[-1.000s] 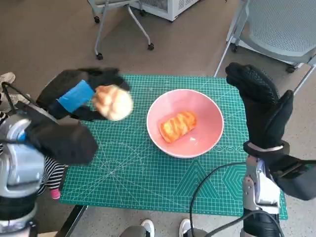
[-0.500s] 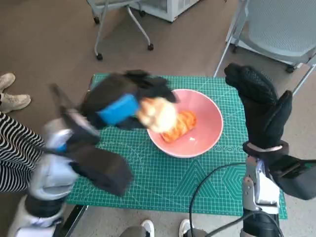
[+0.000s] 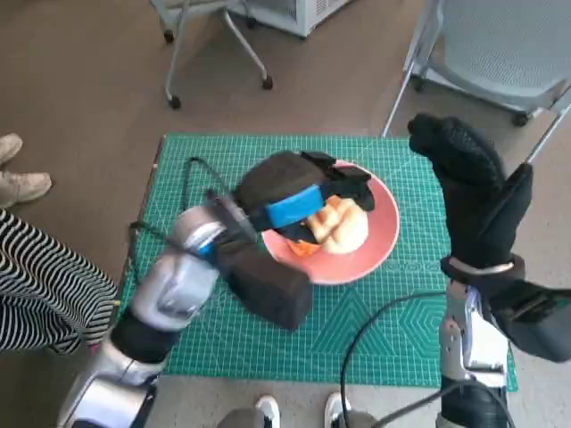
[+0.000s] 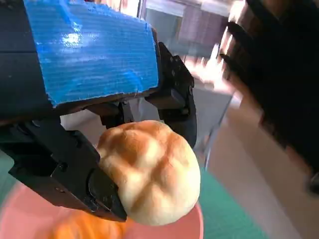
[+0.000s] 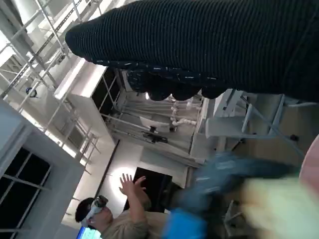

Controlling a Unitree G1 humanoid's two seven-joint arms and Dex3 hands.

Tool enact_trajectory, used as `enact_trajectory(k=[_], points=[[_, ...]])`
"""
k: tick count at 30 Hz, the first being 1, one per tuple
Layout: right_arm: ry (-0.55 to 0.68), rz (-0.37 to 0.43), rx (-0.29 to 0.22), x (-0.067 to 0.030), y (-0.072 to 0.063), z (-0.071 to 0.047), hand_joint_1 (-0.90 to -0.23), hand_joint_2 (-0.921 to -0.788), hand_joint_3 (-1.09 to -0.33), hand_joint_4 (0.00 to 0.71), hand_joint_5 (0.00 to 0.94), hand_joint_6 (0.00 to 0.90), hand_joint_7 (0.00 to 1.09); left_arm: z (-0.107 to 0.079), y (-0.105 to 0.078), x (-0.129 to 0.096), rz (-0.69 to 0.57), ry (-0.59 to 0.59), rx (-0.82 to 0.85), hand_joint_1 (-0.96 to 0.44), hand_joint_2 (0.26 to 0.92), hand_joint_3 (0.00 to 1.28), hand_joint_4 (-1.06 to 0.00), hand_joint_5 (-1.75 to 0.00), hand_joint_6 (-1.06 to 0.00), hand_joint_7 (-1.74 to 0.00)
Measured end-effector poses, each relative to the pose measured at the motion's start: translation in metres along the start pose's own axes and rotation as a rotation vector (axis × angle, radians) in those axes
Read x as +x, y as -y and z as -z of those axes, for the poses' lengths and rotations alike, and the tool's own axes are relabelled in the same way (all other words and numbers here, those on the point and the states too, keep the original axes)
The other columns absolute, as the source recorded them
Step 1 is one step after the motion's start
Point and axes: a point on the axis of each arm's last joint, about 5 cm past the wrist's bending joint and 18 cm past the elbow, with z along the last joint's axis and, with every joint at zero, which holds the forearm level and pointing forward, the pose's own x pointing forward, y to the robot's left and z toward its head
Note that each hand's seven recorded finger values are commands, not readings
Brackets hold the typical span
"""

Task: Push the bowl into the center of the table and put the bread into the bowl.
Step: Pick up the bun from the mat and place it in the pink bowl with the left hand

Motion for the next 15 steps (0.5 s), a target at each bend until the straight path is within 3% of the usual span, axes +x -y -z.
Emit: enact_trajectory(k=[1,5,10,15], points=[[0.001,0.001,-0.001,-0.0002,0.0001,-0.0003,-0.669,-0.921,-0.702,0.190,0.003,0.042,0.56,0.0002,0.0018,0.0008,0.030,-0.013,-0.005,-0.03,0.858,0.10,-0.38,-0.25,-0.33,-0.42],[0.001,0.007,-0.004,-0.0014,0.0009,-0.0010,-0.670,-0.921,-0.702,0.189,0.002,0.042,0.56,0.0006,0.0059,0.0023,0.125,-0.060,-0.008,-0.10,0.846,0.07,-0.21,-0.07,-0.26,-0.21],[-0.001,0.016,-0.007,-0.0027,0.0020,-0.0011,-0.668,-0.921,-0.702,0.188,0.001,0.045,0.57,0.0016,0.0077,0.0022,0.189,-0.099,0.012,-0.23,0.834,0.05,-0.05,-0.01,-0.18,-0.11],[-0.002,0.027,-0.011,-0.0039,0.0023,-0.0014,-0.667,-0.921,-0.703,0.187,0.001,0.045,0.57,0.0016,0.0076,0.0017,0.188,-0.092,0.014,-0.39,0.841,0.04,-0.01,0.00,-0.14,-0.07]])
